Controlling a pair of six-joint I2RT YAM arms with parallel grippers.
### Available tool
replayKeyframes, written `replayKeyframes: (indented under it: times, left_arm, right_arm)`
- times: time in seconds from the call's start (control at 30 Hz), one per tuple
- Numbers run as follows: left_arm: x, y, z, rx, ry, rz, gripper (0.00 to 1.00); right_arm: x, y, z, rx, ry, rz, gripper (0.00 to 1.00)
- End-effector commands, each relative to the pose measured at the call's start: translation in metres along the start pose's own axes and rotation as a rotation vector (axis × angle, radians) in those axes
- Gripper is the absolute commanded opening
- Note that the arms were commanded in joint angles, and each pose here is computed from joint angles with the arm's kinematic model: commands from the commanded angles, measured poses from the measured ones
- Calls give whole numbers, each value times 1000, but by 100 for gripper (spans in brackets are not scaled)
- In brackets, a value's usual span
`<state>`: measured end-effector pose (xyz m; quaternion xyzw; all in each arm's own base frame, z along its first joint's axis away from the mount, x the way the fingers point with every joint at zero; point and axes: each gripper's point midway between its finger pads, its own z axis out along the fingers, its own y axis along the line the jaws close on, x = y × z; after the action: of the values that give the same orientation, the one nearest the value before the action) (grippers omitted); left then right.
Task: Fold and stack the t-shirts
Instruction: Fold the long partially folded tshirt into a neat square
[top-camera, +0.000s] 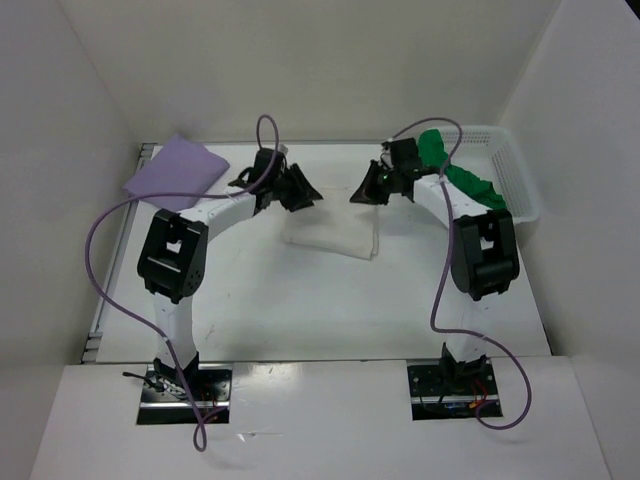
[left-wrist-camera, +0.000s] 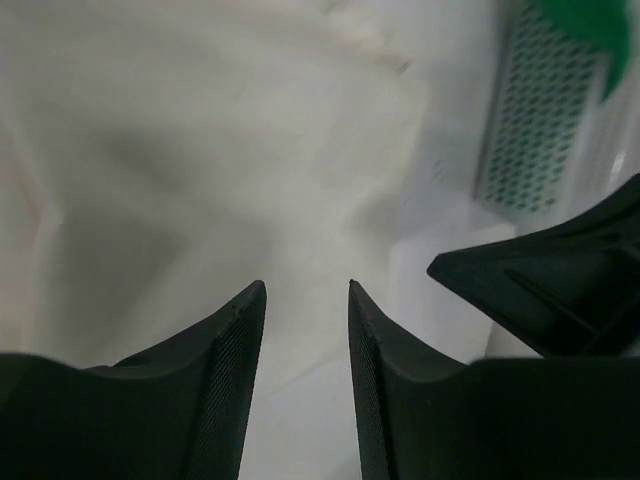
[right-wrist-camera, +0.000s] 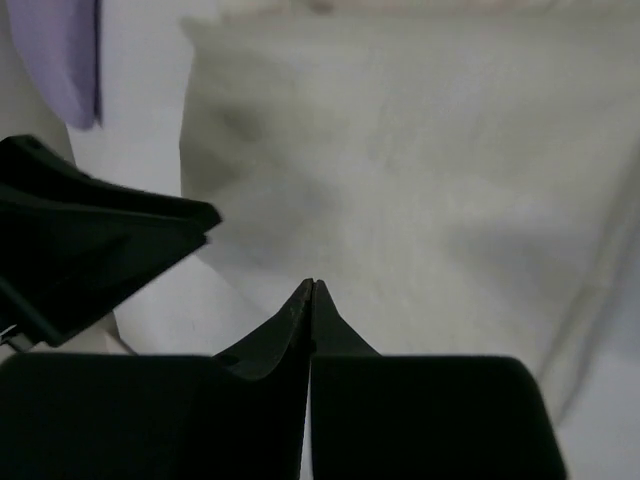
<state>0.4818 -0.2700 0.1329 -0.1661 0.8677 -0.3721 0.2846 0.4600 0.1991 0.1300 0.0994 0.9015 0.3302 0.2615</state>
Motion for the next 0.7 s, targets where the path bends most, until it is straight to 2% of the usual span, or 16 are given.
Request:
replayKeyframes:
  times: [0.0, 0.07, 0.23, 0.3, 0.43, 0.6, 0.67]
  left_arm:
    - [25, 37, 1, -25, 56, -12, 46]
    - [32, 48, 0, -50, 64, -6, 46]
    - [55, 74, -5, -89, 96, -23, 45]
    - [52, 78, -11, -95, 78, -27, 45]
    - [63, 93, -24, -123, 81, -40, 54]
    - [47, 83, -51, -114, 19, -6, 71]
    - [39, 78, -63, -126, -16, 19, 75]
  right_arm:
    - [46, 15, 13, -93, 96, 2, 1]
    - [67, 0, 19, -83, 148, 41, 1]
    - [99, -37, 28, 1, 187, 87, 1]
    - [106, -46, 30, 16, 189, 92, 1]
    - [112, -53, 26, 46, 183, 105, 1]
    - [113, -57, 19, 77, 167, 95, 1]
    - [111, -55, 14, 88, 166, 97, 1]
